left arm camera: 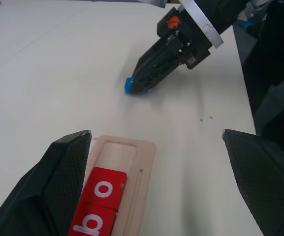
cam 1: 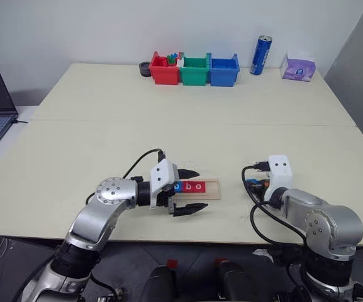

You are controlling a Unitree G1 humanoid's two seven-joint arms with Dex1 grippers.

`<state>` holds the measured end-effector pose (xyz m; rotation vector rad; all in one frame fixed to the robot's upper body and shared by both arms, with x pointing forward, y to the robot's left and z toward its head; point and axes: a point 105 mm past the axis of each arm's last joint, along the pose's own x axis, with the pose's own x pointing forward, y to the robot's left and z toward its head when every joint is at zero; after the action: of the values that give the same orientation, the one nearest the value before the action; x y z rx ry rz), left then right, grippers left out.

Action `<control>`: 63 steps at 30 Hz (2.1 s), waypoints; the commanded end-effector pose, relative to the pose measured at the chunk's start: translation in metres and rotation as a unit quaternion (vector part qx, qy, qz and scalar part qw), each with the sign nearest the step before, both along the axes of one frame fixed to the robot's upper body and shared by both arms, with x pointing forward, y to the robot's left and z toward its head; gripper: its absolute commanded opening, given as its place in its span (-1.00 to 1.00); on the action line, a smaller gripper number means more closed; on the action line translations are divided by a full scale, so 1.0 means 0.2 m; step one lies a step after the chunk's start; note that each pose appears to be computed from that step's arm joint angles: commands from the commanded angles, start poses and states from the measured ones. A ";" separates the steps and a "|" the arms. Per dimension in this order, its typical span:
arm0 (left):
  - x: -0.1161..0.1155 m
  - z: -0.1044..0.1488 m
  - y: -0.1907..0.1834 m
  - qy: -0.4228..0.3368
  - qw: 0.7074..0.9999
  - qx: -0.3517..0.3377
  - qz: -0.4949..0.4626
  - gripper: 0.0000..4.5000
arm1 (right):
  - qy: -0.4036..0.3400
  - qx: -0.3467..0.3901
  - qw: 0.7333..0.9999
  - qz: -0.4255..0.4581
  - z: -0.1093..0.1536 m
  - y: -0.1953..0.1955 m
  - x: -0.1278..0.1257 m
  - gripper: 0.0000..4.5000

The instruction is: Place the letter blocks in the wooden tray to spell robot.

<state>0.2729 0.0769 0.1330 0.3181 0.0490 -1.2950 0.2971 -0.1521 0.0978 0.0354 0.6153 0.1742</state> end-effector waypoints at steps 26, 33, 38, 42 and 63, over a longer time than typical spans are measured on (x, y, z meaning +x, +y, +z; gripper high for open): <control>0.06 0.12 -0.03 -0.033 0.999 -0.031 -0.025 1.00 | -0.184 -0.096 0.861 0.464 0.24 -0.04 0.04 0.99; 0.04 0.12 -0.06 -0.040 0.997 -0.022 -0.062 1.00 | -0.128 -0.097 0.824 0.543 -0.01 -0.10 0.02 0.99; 0.05 0.12 -0.06 -0.045 0.997 -0.012 -0.068 1.00 | -0.115 -0.082 0.838 0.527 -0.04 -0.11 0.12 0.99; 0.05 0.12 -0.05 -0.045 0.996 -0.010 -0.070 1.00 | -0.121 -0.071 0.839 0.525 -0.03 -0.09 0.15 0.99; 0.05 0.13 -0.04 -0.051 0.996 -0.009 -0.067 1.00 | -0.125 -0.056 0.837 0.530 -0.02 -0.07 0.13 0.25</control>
<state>0.2848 0.0701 0.1494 0.3434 -0.0230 -1.4019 0.3240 -0.1686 0.0843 -0.4503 0.3652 1.2019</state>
